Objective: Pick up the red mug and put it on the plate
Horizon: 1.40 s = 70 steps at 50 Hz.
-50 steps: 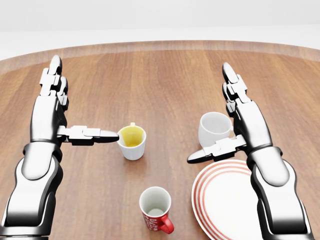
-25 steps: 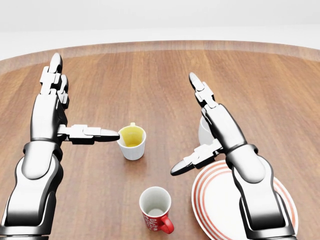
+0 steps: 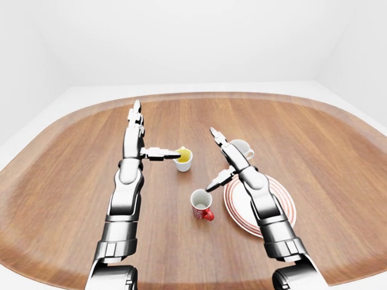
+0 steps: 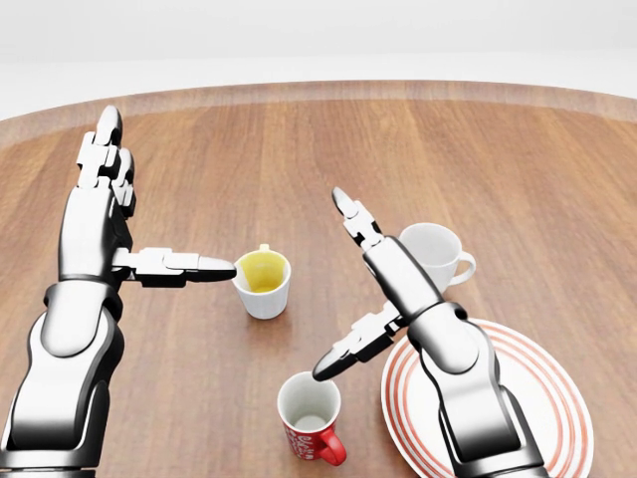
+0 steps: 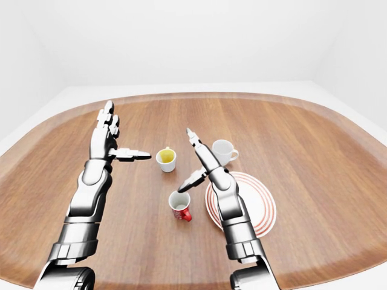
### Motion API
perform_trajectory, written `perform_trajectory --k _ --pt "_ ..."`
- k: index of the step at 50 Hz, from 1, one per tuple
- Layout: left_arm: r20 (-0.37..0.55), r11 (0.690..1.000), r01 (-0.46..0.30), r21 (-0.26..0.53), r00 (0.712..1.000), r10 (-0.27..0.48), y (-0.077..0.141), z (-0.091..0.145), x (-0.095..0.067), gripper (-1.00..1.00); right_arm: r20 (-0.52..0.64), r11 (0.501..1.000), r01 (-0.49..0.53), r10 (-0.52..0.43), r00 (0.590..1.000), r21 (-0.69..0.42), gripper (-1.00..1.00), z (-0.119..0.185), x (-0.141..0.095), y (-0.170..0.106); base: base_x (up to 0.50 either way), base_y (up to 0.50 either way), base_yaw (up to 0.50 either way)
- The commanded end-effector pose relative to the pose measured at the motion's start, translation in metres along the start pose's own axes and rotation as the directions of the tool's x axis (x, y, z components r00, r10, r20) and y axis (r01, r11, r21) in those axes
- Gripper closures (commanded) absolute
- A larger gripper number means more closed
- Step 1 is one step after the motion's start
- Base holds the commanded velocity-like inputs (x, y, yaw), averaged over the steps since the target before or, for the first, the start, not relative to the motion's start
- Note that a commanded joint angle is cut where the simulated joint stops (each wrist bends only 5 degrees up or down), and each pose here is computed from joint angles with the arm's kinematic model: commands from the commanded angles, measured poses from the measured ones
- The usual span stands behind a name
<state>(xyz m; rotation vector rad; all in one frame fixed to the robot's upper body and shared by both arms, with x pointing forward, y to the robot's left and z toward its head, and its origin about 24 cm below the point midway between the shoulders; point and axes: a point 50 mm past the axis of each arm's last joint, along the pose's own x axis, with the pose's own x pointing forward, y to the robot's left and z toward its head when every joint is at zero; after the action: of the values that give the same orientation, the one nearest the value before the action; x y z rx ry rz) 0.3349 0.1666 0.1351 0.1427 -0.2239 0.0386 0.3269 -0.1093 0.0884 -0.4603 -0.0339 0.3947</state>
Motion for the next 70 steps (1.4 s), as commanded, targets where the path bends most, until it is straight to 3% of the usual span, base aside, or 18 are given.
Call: perform_trajectory --k 1,27,42,70 --pt "-0.006 1.0 0.0 -0.002 1.0 0.0 0.001 -0.001 0.0 -1.0 -0.053 0.999 -0.042 0.042 0.998 -0.007 -1.0 -0.01 0.004 0.015 0.0 0.0 0.0" --pt "-0.018 1.0 -0.002 -0.004 1.0 0.002 0.002 -0.004 0.001 -1.0 -0.173 0.995 -0.102 0.103 0.979 0.01 -1.0 -0.033 0.011 0.04 0.0 0.0 0.0" --pt "-0.011 1.0 -0.001 -0.004 1.0 0.0 0.001 -0.002 0.001 -1.0 -0.279 0.991 -0.132 0.132 0.951 0.02 -1.0 -0.055 0.012 0.056 0.0 0.0 0.0" --pt "-0.015 1.0 -0.007 -0.009 1.0 0.007 0.005 -0.003 0.001 -1.0 -0.369 0.984 -0.179 0.176 0.912 0.027 -1.0 -0.073 0.009 0.077 0.0 0.0 0.0"
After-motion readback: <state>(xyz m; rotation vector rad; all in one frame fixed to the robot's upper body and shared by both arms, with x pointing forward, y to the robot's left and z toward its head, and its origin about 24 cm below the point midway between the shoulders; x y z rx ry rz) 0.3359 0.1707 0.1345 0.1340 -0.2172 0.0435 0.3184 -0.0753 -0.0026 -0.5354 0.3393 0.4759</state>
